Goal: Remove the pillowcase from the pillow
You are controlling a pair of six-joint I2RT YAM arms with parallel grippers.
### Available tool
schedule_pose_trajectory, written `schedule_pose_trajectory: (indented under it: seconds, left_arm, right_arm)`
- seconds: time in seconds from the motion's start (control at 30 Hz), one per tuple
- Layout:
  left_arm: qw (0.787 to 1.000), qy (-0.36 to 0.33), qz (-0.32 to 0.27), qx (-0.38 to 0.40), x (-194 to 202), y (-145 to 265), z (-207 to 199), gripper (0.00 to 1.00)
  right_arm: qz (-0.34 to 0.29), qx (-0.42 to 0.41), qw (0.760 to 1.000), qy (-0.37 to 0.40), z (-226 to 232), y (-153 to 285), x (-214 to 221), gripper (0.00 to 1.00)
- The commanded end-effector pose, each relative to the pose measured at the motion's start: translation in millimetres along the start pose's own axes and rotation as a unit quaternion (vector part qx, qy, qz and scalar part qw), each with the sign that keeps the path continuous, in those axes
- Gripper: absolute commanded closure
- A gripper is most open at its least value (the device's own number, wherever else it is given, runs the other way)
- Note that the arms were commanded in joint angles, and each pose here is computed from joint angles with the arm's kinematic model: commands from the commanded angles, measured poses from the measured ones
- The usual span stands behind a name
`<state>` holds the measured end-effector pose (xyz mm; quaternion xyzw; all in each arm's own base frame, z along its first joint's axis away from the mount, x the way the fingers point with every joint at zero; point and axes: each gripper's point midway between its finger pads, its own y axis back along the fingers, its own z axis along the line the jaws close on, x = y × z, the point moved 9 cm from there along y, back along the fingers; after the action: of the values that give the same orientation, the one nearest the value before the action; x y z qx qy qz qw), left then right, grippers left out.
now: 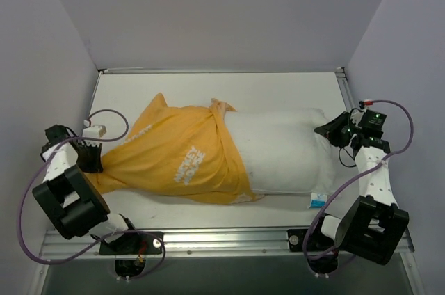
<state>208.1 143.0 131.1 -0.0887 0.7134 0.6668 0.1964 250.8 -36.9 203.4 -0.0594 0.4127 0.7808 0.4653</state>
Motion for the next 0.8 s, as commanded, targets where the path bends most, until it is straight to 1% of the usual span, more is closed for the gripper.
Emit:
schedule_pose_trajectory:
  seconds: [0.0,0.07,0.13,0.17,0.23,0.27,0.37,0.4,0.5,0.53,0.6,0.63,0.67,0.77]
  left_arm:
    - [0.97,-0.029,-0.099,-0.221,-34.6,89.5,54.8,0.98]
    - [0.955,-0.043,-0.129,-0.265,-42.4,126.8,62.6,0.98]
    - [0.948,-0.036,-0.137,-0.285,-43.9,146.7,67.4,0.98]
    - [0.939,-0.038,-0.157,-0.303,-51.6,166.0,70.6,0.98]
    - [0.93,-0.031,-0.181,-0.318,-55.5,189.6,70.9,0.98]
    - [0.92,-0.03,-0.208,-0.331,-64.2,208.3,70.5,0.98]
    - [0.899,-0.023,-0.246,-0.362,-76.1,238.4,69.6,0.98]
    - [0.882,-0.028,-0.269,-0.387,-84.7,256.2,70.8,0.98]
    - [0.859,-0.028,-0.303,-0.411,-97.1,281.4,70.8,0.98]
    - [0.846,-0.03,-0.319,-0.425,-103.7,296.9,70.2,0.98]
    - [0.829,-0.026,-0.341,-0.443,-111.0,311.4,72.2,0.98]
    - [0.816,-0.022,-0.347,-0.461,-113.6,321.2,72.9,0.98]
    - [0.81,-0.023,-0.348,-0.471,-115.2,325.5,74.9,0.98]
    - [0.797,-0.019,-0.342,-0.497,-118.3,332.3,85.9,0.98]
  right_arm:
    - [-0.132,0.041,0.99,-0.004,-16.4,14.3,-54.0,1.0]
    - [-0.144,0.045,0.988,-0.011,-20.1,18.9,-62.4,1.0]
    - [-0.153,0.044,0.987,-0.009,-19.1,22.6,-70.2,1.0]
    - [-0.155,0.048,0.987,-0.013,-22.3,23.7,-73.3,1.0]
    - [-0.158,0.046,0.986,-0.014,-21.9,25.6,-77.4,1.0]
    - [-0.161,0.047,0.986,-0.016,-23.0,26.9,-79.1,1.0]
    - [-0.17,0.046,0.984,-0.013,-21.1,31.5,-85.5,1.0]
    - [-0.171,0.05,0.984,-0.013,-21.8,33.3,-86.9,1.0]
    - [-0.18,0.055,0.982,-0.007,-18.1,39.4,-94.9,1.0]
    - [-0.185,0.061,0.981,-0.003,-18.1,41.2,-97.1,1.0]
    - [-0.195,0.065,0.979,-0.001,-15.7,46.9,-105.5,1.0]
    - [-0.206,0.073,0.976,-0.007,-20.2,52.6,-111.3,1.0]
    - [-0.209,0.074,0.975,-0.014,-22.7,54.5,-115.9,1.0]
    - [-0.224,0.072,0.972,-0.022,-25.6,60.7,-129.9,1.0]
